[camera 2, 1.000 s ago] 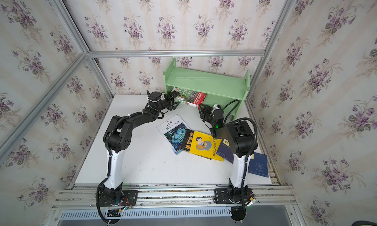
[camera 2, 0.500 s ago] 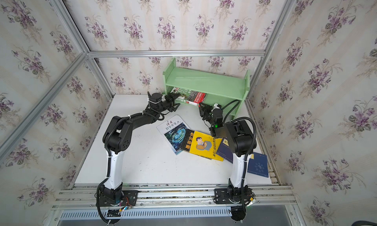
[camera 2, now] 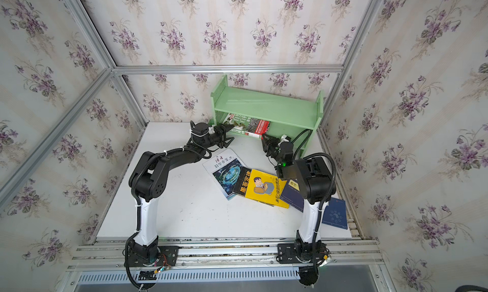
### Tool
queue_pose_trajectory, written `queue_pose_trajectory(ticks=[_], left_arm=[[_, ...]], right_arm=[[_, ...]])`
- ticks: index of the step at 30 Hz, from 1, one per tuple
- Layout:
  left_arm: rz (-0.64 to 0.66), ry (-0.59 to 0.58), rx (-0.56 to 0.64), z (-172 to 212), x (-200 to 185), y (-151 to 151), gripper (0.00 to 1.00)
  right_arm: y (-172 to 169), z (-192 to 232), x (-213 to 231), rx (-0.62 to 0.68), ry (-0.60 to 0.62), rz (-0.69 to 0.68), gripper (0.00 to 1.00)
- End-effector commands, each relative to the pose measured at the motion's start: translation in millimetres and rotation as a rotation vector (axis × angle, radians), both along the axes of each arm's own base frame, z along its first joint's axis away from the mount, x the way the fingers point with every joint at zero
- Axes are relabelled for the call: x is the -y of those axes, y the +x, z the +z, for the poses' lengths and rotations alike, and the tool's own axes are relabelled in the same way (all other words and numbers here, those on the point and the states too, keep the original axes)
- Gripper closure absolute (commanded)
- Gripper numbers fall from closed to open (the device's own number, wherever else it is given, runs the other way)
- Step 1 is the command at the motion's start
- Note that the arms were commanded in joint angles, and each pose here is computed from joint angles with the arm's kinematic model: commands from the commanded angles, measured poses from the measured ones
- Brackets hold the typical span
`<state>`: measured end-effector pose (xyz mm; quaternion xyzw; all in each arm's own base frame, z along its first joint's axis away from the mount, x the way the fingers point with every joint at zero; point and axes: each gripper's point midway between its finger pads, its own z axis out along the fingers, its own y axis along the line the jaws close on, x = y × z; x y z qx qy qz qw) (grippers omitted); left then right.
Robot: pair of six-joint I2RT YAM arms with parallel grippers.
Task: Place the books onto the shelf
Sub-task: 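Push the upright green book deeper into the lower shelf tier with both grippers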
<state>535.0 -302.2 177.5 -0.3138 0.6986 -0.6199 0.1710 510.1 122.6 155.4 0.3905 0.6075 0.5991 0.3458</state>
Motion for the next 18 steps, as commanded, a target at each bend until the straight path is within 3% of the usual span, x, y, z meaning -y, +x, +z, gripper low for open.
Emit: queue_pose_trajectory(ticks=[1, 11, 18], left_arm=[[-0.002, -0.009, 0.029, 6.9, -5.2, -3.6, 0.25], [0.039, 0.004, 0.024, 2.7, -22.5, -3.9, 0.24], [0.033, 0.005, 0.020, 1.1, -21.9, -5.1, 0.24]], right_arm=[[-2.6, 15.9, 0.1, 0.051, -0.015, 0.037, 0.81], [2.0, 11.0, -9.8, 0.036, -0.017, 0.122, 0.81], [5.6, 9.4, -5.4, 0.031, -0.020, 0.091, 0.80]])
